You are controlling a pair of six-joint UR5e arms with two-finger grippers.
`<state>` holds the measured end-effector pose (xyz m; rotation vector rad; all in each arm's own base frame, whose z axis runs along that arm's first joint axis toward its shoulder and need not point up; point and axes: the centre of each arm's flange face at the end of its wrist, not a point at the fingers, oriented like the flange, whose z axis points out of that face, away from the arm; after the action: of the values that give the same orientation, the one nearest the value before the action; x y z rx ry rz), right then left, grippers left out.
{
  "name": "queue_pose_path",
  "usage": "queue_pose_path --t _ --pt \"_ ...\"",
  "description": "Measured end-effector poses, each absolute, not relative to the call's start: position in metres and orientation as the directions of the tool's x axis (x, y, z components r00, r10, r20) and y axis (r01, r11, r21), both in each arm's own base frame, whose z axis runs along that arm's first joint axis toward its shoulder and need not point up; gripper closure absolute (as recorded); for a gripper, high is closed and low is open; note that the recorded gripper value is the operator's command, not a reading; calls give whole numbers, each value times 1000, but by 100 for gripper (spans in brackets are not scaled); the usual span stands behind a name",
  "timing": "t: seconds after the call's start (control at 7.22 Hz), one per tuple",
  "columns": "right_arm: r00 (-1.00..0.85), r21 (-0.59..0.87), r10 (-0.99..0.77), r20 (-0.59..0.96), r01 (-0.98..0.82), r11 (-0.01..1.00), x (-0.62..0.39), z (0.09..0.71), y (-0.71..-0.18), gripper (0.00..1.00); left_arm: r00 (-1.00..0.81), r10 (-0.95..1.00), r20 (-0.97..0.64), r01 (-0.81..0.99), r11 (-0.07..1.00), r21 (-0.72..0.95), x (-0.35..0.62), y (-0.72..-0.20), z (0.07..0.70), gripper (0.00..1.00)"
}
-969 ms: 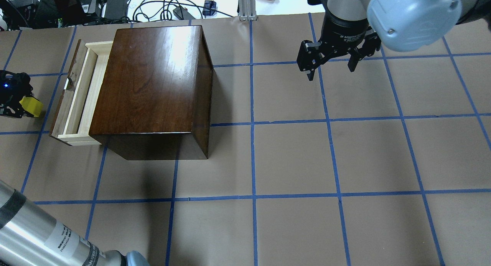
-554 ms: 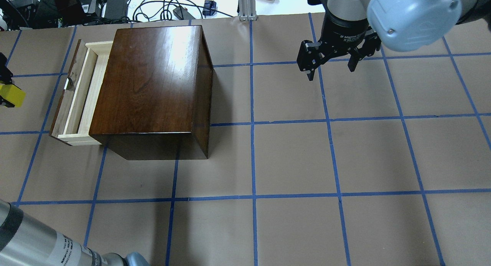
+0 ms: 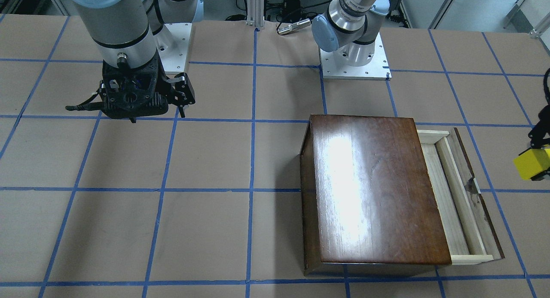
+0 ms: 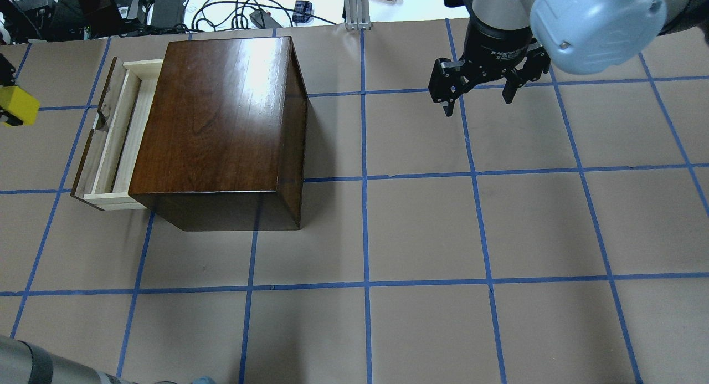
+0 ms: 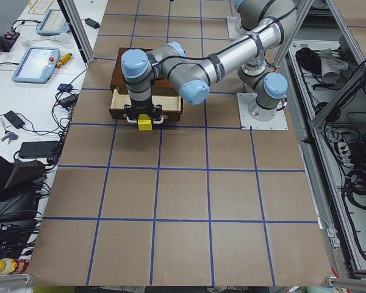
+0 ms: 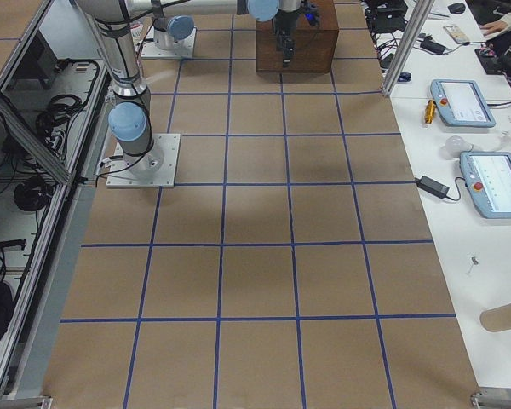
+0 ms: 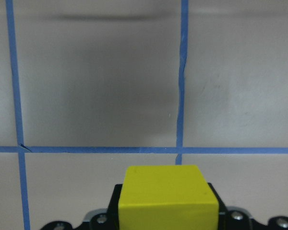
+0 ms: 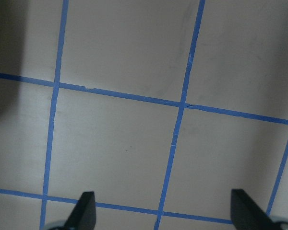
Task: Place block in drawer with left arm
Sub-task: 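Lift the yellow cube and carry it over the open drawer, then open the left gripper to drop the cube in the drawer, raise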
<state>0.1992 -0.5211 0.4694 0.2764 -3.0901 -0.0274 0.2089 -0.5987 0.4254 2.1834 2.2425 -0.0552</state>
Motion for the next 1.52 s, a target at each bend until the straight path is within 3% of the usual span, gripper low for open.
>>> queue_pose_path --t 0.28,0.69,0.83,0.97,1.52 --pt "-983 21 -178 37 -178 984 199 469 -521 0 6 1000 -24 1000 -6 -27 122 -621 421 100" --pt "-983 21 -178 37 -177 984 199 469 -521 0 20 1000 8 999 -20 -38 83 -628 363 100" --pt "-983 21 -178 37 -177 984 199 469 -521 0 21 1000 10 999 -21 -38 81 -625 344 26" --pt "-983 21 -178 37 -177 984 199 469 -521 0 20 1000 11 999 -20 -37 79 -622 336 0" --pt "-983 21 -178 37 -178 984 199 469 -521 0 -18 1000 20 999 18 -35 73 -608 380 0"
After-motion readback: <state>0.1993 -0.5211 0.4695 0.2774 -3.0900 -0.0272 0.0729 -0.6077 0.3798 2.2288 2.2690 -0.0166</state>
